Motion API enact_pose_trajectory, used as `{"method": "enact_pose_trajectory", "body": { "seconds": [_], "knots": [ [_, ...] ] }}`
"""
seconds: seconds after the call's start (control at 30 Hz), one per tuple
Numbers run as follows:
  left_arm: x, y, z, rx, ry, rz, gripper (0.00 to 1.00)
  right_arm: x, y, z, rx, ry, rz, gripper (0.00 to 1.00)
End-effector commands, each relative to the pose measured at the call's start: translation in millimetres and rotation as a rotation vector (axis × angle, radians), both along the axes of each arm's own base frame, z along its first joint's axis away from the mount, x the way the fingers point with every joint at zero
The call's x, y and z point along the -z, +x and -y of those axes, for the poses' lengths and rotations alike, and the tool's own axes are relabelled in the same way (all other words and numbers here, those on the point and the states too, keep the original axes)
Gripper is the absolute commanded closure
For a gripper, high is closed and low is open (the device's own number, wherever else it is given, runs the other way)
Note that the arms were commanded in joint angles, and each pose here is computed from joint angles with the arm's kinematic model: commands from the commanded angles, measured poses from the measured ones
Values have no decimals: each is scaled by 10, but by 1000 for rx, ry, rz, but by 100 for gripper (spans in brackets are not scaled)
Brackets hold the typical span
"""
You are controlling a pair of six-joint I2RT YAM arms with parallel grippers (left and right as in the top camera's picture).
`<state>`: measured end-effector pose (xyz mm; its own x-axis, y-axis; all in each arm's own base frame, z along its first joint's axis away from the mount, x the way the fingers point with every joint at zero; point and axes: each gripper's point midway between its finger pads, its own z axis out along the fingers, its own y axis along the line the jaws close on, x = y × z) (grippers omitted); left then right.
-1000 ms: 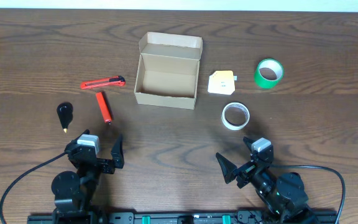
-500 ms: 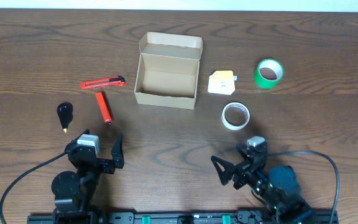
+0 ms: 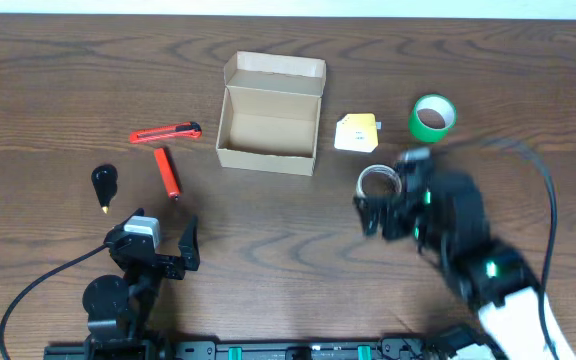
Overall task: Pack container
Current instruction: 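Reach the right gripper to the green tape roll and grasp it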
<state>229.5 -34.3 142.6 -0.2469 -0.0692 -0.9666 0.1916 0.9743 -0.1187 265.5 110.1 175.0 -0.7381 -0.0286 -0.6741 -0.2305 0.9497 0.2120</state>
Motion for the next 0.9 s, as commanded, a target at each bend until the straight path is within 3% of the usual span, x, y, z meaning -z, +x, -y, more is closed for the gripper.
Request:
{"method": "enact_pose_trajectory", "body": {
  "seconds": [0.0,0.23,0.37,0.5,0.87],
  "knots": [
    [116,5,-20,-6,15,-19,5,-109,426,337,62,-137,-7,1],
    [116,5,-20,-6,15,-19,5,-20,929,507,-2,-248,7,1],
    [115,4,-19,-5,15,-19,5,45,1259,749,79,-327,61,1],
    [116,5,-20,-5,16,-19,5,324,1491,935,114,-319,-7,1],
    [116,5,-20,-6,15,-19,5,937,2249,1045,116,-329,-100,13]
  ]
}}
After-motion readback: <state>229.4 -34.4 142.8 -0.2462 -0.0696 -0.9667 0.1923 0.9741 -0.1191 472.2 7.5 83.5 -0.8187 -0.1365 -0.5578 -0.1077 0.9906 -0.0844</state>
